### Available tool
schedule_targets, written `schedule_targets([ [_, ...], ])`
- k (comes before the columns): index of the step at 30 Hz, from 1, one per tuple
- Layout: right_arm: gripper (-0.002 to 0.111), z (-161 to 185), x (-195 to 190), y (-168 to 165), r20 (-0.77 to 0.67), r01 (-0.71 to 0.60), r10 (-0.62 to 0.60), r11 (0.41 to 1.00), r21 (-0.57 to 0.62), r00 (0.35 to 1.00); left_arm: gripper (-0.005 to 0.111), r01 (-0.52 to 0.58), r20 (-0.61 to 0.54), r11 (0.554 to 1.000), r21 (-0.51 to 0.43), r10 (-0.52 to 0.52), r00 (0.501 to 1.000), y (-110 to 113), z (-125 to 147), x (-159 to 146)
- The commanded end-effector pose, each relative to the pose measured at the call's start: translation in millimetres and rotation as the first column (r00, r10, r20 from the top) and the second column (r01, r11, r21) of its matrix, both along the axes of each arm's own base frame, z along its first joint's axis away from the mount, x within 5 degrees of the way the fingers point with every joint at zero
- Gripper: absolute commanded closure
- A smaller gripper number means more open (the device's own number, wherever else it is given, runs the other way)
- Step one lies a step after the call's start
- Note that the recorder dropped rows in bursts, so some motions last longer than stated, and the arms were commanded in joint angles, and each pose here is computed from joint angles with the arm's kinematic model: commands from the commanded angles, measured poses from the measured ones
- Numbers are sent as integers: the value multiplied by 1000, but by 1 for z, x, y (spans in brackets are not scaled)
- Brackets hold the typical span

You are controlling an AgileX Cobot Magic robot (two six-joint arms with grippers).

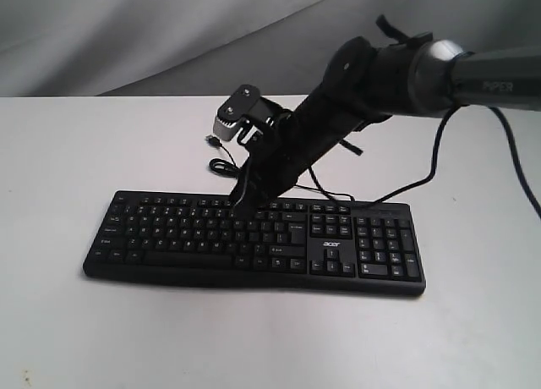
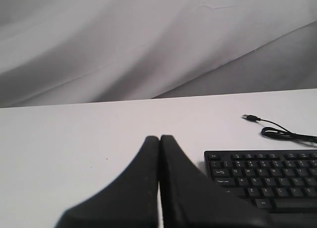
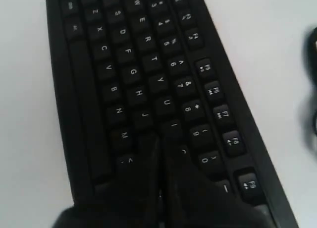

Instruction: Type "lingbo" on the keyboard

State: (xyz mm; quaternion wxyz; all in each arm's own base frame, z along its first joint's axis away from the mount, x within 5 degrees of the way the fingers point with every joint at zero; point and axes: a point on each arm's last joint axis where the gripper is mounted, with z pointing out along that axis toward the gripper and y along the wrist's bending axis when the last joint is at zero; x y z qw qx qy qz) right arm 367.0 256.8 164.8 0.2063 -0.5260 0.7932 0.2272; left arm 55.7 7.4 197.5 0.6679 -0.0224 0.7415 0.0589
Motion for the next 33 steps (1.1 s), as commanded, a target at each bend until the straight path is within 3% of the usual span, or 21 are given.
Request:
schedule_targets([
  [1,108,-11,-6,11,-11,-19,19,1000,3,1000,106,6,6,1000,-1,-6,1000,0,-1,0],
  [8,108,-34,-13,4,30,-13,15,999,-44,999,106,6,6,1000,-1,-6,1000,0,-1,0],
  [20,108,-49,-14,7,12,-15,15,1000,-13,1000,106,6,6,1000,-1,-6,1000,0,-1,0],
  [33,108,-46,-12,7,36,-14,14,1000,-10,999,106,6,6,1000,-1,-6,1000,0,-1,0],
])
